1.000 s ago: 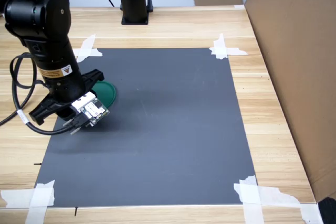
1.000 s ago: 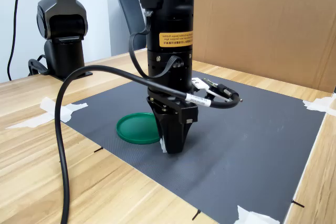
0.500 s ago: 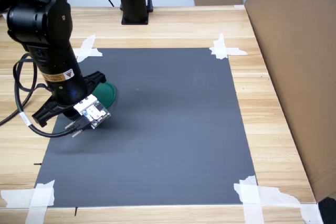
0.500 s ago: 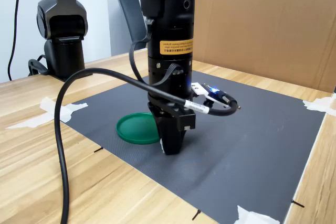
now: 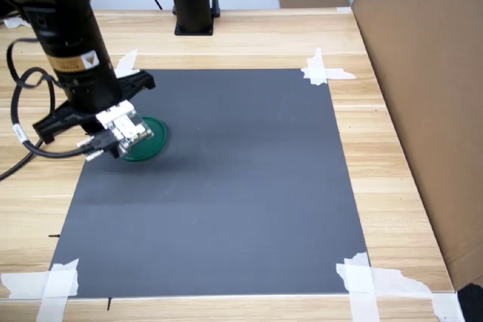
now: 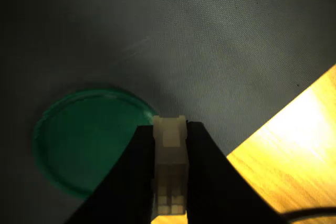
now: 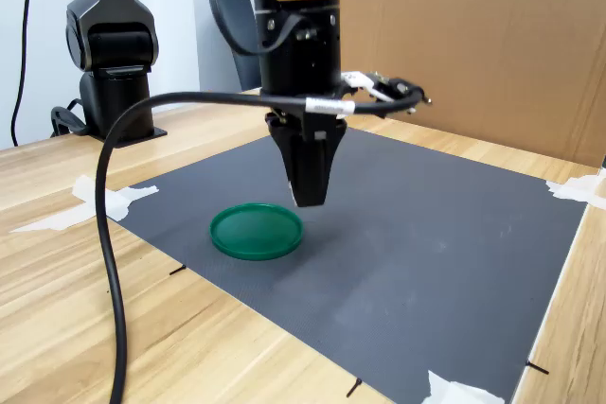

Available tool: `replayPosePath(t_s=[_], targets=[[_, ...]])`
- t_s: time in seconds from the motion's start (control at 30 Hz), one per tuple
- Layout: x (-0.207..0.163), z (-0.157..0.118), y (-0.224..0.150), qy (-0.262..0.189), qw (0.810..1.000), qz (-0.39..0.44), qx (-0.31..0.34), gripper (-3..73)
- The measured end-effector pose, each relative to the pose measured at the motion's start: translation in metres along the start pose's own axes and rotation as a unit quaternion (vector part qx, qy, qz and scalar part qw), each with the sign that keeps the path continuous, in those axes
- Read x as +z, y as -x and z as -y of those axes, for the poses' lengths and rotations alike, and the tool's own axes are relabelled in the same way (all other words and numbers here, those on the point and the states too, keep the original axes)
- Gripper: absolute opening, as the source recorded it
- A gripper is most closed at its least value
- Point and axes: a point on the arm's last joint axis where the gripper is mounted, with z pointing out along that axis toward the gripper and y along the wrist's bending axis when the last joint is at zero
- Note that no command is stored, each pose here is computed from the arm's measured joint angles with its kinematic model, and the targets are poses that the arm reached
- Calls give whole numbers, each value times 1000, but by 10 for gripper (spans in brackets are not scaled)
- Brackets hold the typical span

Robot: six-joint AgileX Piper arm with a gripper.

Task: Grasp a white terminal and put it in the green lid.

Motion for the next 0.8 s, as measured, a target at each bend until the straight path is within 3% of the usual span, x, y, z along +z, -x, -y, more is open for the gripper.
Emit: replayPosePath(t_s=[0.13,0.23,0.8], targets=[[-23,-11,-5,6,1000,5,13,92],[-19,-30,-19,15,1000,-7,10,92],[-2,-49,-36,-33,999,-11,8,92]])
